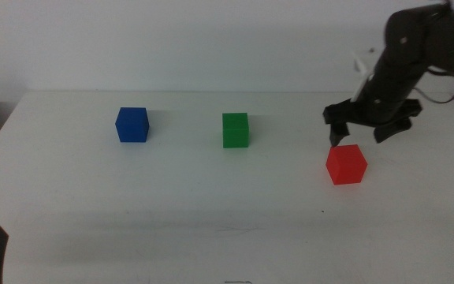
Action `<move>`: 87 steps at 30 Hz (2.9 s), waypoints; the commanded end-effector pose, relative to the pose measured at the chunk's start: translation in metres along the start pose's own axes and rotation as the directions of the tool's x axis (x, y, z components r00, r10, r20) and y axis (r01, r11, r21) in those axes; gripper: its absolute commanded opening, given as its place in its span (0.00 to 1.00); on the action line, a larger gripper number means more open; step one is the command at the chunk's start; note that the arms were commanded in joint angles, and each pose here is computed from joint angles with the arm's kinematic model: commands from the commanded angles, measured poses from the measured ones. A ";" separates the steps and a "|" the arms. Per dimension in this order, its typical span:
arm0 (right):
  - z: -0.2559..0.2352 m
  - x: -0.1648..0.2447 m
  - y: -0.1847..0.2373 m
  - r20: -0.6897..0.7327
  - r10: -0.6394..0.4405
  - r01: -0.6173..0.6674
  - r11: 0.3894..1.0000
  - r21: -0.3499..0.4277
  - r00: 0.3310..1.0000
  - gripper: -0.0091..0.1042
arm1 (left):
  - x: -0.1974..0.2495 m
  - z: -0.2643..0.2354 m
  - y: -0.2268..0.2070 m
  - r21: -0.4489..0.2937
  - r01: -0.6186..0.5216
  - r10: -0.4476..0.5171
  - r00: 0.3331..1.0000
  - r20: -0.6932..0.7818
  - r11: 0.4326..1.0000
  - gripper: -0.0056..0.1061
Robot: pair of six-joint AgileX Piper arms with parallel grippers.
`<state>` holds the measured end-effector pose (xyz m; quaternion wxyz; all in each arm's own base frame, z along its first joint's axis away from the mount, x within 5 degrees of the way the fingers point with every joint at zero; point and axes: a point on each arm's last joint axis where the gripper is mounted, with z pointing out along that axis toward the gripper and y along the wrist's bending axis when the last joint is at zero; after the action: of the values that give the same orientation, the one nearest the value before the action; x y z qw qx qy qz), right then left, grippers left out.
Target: Stack red cubes first, then green, then blue cubes in a specific spot.
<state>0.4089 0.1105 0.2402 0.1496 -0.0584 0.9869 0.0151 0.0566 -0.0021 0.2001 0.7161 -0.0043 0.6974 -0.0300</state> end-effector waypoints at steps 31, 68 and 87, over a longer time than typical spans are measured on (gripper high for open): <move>-0.040 0.026 0.086 -0.082 0.052 -0.045 0.995 0.091 0.995 0.07 | -0.010 -0.002 0.000 0.008 0.019 -0.020 0.994 0.107 1.000 0.89; -0.006 0.054 0.208 -0.019 0.135 -0.136 0.990 -0.024 0.991 0.07 | -0.010 -0.002 0.000 0.008 0.019 -0.020 0.994 0.107 1.000 0.89; 0.013 0.055 0.210 -0.034 0.091 -0.091 0.996 0.005 0.995 0.56 | -0.010 -0.002 0.000 0.008 0.019 -0.020 0.994 0.107 1.000 0.89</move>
<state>0.3346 0.3143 0.1829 0.0954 -0.0081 0.9954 -0.0016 0.0566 -0.0021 0.2001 0.7161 -0.0043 0.6974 -0.0300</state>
